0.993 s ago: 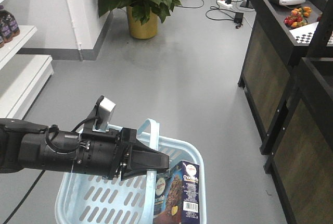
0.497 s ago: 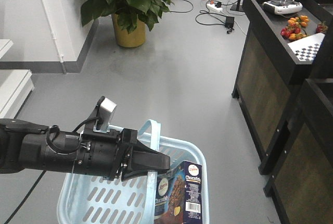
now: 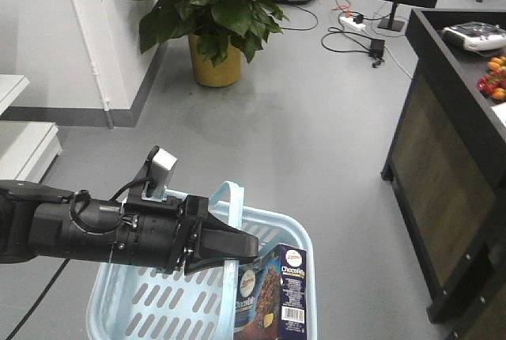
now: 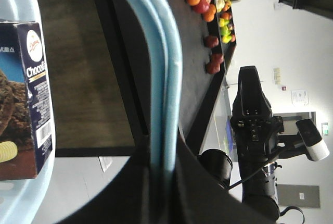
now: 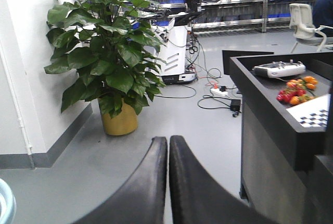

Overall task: Left arm holds basket, right arm returns cookies
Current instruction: 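Turn the base past the potted plant carrying the basket, then drive up to the snack shelf with yellow drink cartons, basket held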

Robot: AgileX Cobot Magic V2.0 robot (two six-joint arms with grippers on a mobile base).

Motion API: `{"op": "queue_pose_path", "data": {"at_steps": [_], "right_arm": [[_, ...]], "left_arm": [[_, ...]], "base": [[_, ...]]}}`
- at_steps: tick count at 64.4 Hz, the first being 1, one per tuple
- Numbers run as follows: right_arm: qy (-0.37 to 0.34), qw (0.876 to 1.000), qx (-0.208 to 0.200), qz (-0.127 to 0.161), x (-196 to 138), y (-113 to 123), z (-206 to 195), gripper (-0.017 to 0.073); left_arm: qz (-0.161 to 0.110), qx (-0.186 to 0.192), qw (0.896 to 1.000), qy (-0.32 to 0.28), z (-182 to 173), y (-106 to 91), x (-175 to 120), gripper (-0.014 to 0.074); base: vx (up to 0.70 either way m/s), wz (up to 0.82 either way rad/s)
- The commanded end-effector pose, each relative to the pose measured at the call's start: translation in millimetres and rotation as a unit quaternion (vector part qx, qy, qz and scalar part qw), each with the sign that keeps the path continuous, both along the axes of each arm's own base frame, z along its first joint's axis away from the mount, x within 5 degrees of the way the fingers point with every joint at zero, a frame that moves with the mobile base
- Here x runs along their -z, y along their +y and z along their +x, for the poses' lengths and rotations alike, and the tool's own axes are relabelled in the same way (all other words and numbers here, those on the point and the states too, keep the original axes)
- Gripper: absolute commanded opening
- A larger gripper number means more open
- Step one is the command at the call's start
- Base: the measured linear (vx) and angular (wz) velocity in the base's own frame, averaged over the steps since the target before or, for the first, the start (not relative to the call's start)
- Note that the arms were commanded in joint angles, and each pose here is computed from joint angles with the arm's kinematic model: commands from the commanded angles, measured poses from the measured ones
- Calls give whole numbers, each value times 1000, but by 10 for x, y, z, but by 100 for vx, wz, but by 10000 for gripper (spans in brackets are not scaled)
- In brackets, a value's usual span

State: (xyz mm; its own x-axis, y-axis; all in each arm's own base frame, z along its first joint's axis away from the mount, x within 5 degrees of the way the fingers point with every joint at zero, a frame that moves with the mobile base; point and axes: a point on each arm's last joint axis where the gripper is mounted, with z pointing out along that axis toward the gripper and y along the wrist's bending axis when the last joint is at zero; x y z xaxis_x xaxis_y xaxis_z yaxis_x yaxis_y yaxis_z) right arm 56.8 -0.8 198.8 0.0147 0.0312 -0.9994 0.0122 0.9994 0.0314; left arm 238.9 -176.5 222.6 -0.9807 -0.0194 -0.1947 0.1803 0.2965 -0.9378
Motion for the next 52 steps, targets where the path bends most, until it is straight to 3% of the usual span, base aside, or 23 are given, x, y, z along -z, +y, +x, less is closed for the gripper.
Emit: {"op": "queue_pose_path", "data": {"at_steps": [1,29,52], "right_arm": [[-44,999,1,-1,-77,0,-13,-8],[-44,999,1,-1,-77,0,-13,-8],[-44,999,1,-1,-77,0,-13,-8]], "left_arm": [[-66,6,998,-23,-28,-24,-284,-6],[-66,6,998,-23,-28,-24,-284,-6],[-66,6,998,-23,-28,-24,-284,-6]], "base": [[35,13],[32,19],[27,55]]}}
